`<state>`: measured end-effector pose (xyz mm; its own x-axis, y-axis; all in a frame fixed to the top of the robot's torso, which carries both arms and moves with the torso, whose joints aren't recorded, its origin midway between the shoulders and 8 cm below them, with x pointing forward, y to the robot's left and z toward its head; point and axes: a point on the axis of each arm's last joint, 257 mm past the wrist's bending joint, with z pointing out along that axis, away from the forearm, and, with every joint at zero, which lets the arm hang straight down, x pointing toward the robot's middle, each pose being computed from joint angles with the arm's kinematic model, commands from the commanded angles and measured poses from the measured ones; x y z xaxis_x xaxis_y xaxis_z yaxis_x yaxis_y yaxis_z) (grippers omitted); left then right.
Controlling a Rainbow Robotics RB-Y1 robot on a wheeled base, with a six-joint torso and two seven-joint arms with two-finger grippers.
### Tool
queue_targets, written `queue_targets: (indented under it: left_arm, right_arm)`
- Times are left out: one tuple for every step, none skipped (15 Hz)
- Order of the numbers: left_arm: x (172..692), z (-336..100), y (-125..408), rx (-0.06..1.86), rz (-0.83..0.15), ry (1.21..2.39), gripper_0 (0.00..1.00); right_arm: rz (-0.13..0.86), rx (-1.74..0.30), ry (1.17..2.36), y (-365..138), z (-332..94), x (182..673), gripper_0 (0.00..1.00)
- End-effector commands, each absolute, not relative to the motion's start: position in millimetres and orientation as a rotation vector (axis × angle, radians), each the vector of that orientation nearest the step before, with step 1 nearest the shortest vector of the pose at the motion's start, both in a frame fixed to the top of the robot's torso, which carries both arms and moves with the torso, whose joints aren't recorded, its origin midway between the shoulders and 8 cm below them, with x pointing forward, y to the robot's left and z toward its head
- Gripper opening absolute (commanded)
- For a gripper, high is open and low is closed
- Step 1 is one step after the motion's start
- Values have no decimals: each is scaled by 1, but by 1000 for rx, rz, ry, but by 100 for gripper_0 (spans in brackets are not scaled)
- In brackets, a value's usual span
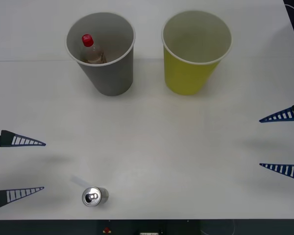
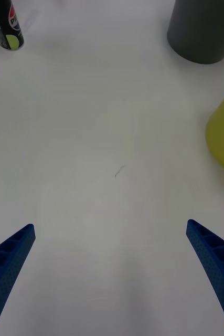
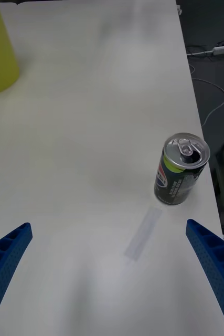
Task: Put the can into the green bin and the plastic bottle into the gray bin
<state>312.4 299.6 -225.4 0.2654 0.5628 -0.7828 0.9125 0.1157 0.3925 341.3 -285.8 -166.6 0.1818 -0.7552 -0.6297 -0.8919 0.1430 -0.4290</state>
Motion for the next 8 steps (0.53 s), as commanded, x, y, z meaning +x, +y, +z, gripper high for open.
queue_targets:
  left_arm:
    - [309,-235,296,1541,-508,1379,100]
    - [308,-237,297,1537,-539,1379,100]
    - [307,-239,299,1530,-571,1381,100]
    - [305,-241,302,1520,-605,1381,100]
    - [304,-242,304,1520,-624,1381,100]
    - [302,-244,306,1514,-646,1383,100]
    - [299,-246,305,1500,-679,1379,100]
    - [297,-248,303,1489,-702,1378,100]
  right_arm:
    - [209,-1634,1596,-286,-167,341,100]
    - [209,-1634,1596,-286,-167,341,100]
    - [209,-1634,1596,-286,-167,341,100]
    - [209,-1634,1596,-286,-167,341,100]
    - [209,-1634,1596,-286,-167,341,100]
    - [209,-1634,1596,-286,-167,341,100]
    - [209,-1634,1596,-286,-167,341,100]
    - [209,-1634,1596,-286,-167,341,100]
